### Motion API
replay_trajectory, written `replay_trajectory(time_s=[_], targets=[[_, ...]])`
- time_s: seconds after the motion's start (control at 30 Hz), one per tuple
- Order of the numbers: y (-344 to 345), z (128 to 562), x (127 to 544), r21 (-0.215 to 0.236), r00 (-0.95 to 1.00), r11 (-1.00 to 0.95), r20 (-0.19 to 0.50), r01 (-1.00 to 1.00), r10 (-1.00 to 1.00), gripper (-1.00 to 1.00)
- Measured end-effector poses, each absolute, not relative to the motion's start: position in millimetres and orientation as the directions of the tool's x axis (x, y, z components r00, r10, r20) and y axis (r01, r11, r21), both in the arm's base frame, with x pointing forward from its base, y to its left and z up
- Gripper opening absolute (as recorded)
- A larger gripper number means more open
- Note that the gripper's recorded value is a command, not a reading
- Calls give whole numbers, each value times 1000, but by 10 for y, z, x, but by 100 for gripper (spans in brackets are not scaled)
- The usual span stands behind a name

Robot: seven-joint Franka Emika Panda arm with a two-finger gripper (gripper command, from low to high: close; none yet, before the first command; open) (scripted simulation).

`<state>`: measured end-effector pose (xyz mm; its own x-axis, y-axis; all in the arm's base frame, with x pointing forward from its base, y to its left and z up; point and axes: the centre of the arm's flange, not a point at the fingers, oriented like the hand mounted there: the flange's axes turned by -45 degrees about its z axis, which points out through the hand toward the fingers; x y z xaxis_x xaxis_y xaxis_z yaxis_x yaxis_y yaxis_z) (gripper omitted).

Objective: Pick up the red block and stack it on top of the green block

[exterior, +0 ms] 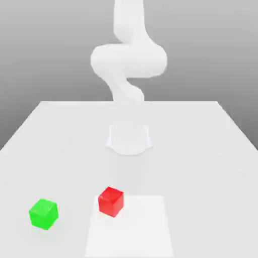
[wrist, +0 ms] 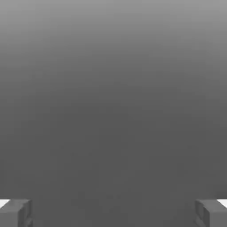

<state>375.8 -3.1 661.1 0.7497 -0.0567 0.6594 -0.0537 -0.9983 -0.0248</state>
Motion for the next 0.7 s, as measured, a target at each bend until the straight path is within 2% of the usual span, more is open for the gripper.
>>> replay_trajectory(time_s=[0.13,0.3,0.43,0.57,0.7], targets=[[-131,5620,4149,-45,831,-989,538,-143,-144,0],[-285,4370,4289,-52,892,-964,371,-259,-260,0],[-399,3361,4128,-43,907,-932,221,-359,-359,0],[-469,2340,3688,-14,884,-885,47,-465,-466,0],[-481,1831,3559,-2,870,-870,3,-493,-493,0]])
